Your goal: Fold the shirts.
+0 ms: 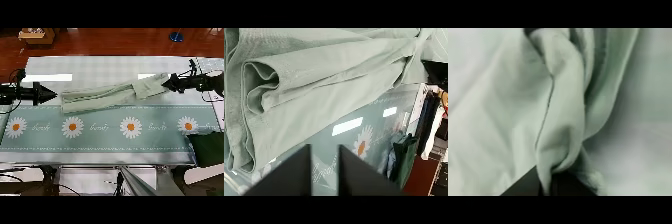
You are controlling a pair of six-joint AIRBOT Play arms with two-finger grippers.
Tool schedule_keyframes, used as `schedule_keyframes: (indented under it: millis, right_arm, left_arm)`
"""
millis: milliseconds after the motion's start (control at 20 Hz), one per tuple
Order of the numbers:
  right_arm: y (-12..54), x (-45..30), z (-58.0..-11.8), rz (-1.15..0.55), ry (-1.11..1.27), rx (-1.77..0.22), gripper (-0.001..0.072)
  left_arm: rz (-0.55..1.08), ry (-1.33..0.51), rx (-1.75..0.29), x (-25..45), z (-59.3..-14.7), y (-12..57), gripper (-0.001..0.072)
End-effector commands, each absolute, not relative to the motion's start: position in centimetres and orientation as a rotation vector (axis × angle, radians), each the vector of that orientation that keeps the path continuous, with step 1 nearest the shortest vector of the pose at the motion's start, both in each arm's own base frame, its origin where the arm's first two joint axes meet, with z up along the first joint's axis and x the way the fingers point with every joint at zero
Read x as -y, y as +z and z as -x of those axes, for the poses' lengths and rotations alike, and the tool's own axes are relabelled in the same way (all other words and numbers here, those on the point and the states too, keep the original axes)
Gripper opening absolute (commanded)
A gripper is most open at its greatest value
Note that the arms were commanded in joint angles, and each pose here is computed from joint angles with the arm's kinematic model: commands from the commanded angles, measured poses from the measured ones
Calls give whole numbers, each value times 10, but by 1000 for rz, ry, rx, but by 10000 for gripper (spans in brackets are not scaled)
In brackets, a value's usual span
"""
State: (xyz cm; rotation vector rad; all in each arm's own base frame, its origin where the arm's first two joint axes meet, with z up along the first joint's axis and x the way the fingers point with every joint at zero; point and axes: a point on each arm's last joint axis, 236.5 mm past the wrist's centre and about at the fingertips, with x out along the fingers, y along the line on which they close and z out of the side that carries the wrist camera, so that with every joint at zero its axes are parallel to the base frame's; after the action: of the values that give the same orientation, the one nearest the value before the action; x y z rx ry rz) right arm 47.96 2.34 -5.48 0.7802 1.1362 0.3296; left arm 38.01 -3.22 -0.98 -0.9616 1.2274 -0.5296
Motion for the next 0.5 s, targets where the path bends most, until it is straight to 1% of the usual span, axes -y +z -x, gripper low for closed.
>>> schedule_keyframes:
  millis: [0,100,300,400,450]
  right_arm:
    - [2,-22,-472,-742,428,-1095,20]
    - [33,-20,-460,-691,436,-1075,20]
    - [44,-15,-413,-439,375,-1208,20]
    - [55,-14,-404,-391,340,-1216,20]
    - [64,-17,-403,-407,340,-1199,20]
  left_arm:
    - [996,-590,-1222,44,-378,3,45]
    - [989,-628,-1195,58,-381,17,45]
    - [946,-731,-1110,111,-390,59,44]
    - [949,-798,-1103,150,-388,75,44]
    - [943,-841,-1110,174,-384,79,45]
